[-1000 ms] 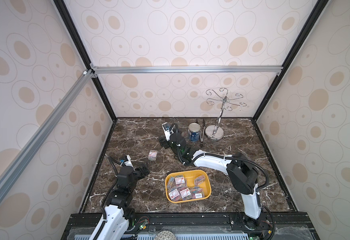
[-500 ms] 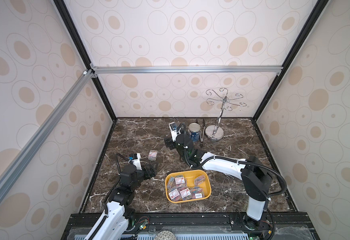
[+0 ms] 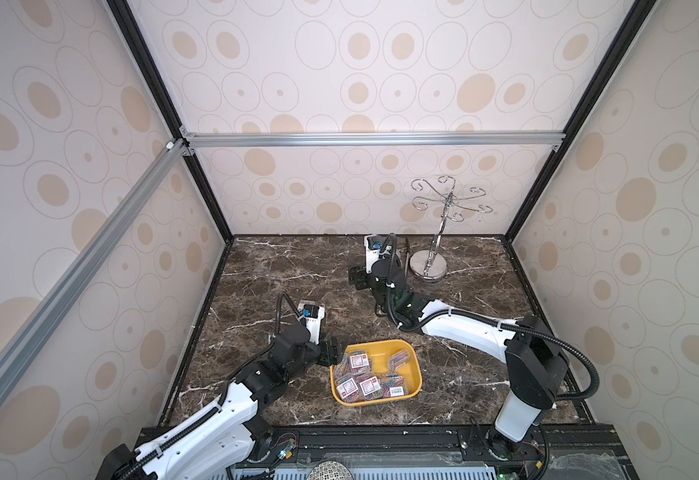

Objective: Take the paper clips out of the storage box
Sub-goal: Pick up the boxed paper clips from the storage box.

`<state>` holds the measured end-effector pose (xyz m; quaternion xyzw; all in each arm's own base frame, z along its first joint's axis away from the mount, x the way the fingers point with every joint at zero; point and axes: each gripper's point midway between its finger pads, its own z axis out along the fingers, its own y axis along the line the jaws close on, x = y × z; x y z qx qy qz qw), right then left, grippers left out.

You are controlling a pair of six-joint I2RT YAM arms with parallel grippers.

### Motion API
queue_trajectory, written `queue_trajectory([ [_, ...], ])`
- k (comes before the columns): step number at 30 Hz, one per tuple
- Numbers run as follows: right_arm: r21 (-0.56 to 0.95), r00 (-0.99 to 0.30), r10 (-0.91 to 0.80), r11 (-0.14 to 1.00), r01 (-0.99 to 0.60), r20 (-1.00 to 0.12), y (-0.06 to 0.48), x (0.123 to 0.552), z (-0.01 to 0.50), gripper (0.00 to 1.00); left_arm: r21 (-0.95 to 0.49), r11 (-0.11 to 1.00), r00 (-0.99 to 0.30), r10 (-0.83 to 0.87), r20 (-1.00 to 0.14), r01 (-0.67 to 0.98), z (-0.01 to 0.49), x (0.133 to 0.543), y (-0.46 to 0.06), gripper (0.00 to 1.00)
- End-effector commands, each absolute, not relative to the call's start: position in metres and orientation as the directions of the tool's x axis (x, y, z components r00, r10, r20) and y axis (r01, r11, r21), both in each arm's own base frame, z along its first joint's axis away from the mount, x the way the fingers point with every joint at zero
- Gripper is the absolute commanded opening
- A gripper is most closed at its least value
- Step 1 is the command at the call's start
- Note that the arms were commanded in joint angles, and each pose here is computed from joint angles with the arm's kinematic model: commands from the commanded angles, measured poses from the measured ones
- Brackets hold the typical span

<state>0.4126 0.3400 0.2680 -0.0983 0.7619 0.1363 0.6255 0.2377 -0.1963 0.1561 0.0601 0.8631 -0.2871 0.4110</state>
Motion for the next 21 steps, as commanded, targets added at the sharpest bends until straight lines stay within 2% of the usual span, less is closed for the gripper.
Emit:
queue_trajectory([
  [1,0.123,-0.203,0.065,0.950,-0.288,-0.977,0.322,0.409,0.283,0.83,-0.475,0.848,-0.638,-0.234,-0.733,0.234,0.186,0.250,-0.195,0.82],
  [7,0.121,-0.221,0.064,0.961,-0.250,-0.973,0.280,0.392,0.288,0.83,-0.468,0.856,-0.739,-0.166,-0.652,0.221,0.166,0.235,-0.220,0.81],
  [14,0.086,-0.248,0.060,0.991,-0.098,-0.967,0.195,0.367,0.283,0.84,-0.446,0.868,-0.752,-0.142,-0.644,0.219,0.153,0.217,-0.242,0.76],
  [21,-0.053,-0.291,-0.024,0.995,0.090,-0.956,0.123,0.335,0.236,0.84,-0.368,0.902,-0.778,-0.061,-0.626,0.226,0.132,0.204,-0.260,0.73],
])
